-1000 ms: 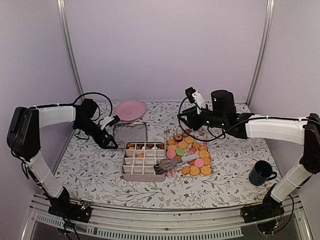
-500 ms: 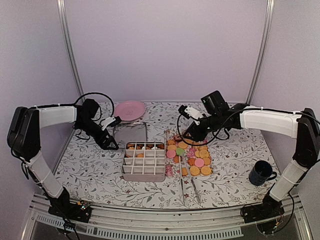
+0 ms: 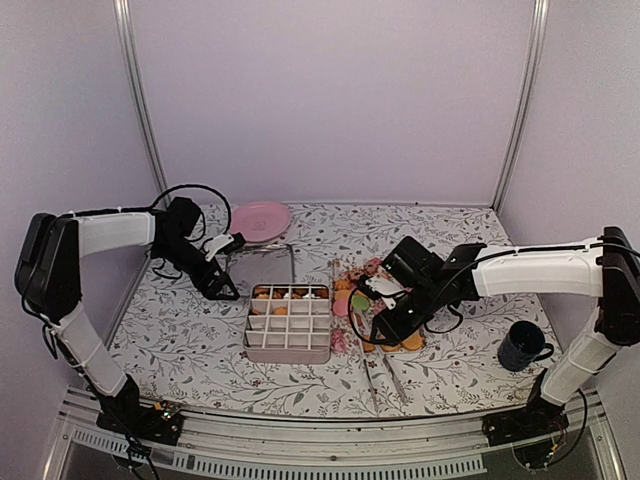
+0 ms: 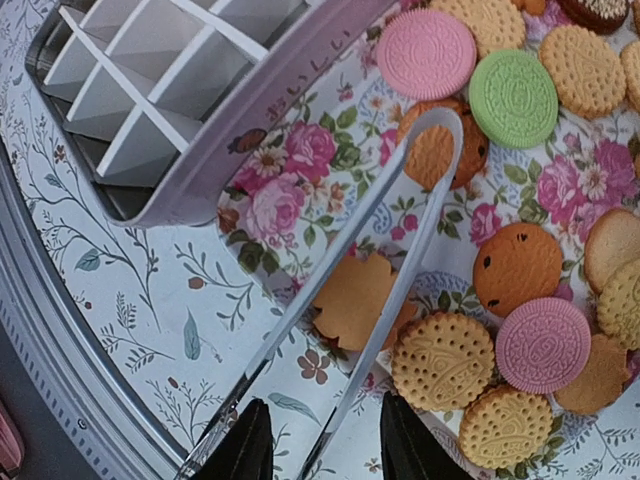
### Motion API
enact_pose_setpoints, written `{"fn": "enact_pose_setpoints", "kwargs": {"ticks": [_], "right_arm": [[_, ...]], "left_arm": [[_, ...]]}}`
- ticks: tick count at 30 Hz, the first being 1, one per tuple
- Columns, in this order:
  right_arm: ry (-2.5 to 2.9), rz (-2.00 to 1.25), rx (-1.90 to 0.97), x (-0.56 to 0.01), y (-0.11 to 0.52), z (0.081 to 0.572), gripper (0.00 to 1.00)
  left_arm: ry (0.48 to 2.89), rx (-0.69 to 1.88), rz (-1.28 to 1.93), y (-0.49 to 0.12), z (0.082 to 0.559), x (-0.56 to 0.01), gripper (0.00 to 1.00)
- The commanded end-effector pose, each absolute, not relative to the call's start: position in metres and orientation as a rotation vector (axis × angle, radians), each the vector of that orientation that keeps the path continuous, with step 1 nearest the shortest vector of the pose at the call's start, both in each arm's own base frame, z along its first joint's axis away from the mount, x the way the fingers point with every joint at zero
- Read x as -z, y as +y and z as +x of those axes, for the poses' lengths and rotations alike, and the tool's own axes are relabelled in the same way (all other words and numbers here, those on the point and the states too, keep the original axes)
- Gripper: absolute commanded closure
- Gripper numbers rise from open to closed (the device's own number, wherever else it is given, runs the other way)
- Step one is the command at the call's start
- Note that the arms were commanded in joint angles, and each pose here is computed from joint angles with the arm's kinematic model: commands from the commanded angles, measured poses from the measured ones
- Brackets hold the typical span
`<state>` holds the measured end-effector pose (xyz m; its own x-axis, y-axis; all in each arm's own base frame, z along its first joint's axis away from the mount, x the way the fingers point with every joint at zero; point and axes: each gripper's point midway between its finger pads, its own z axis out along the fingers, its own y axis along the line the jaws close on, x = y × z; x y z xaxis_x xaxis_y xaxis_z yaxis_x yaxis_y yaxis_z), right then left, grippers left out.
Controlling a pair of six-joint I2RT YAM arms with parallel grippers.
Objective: Pack the cookies
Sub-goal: Pick up the clamp from the corner of the board.
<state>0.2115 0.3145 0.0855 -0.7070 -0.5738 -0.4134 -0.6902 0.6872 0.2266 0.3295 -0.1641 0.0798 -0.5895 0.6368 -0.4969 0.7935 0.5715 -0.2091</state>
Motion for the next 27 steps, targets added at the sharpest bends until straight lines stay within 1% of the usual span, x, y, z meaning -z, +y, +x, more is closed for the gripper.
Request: {"fn": "enact_pose_setpoints", "kwargs": {"ticks": [1, 4, 8, 18, 22, 27], "right_arm": [[2.708, -0.957, -0.522, -0.074, 0.302, 0.192, 0.64], [2.723, -0.992, -0.517, -0.068, 0.300, 0.187, 0.68], [2.743, -1.008, -0.429, -0.056, 0.293, 0.190, 0.72], [2.744, -1.026, -0.383, -0.040, 0.293, 0.195, 0.74], [2.745, -1.023, -0.367, -0.036, 0.294, 0.198, 0.79], [2.756, -1.012, -0.362, -0.035, 0.293, 0.197, 0.79]], "left_arm": [[2.375, 0.576, 1.179, -0.170, 0.334, -0.098, 0.01], [2.369, 0.574, 1.177, -0.170, 0.334, -0.100, 0.01], [2.365, 0.571, 1.177, -0.169, 0.334, -0.101, 0.01], [2.365, 0.572, 1.167, -0.167, 0.333, -0.105, 0.01], [2.370, 0.570, 1.166, -0.165, 0.332, -0.105, 0.01], [2.368, 0.576, 1.161, -0.165, 0.333, -0.107, 0.01]]}}
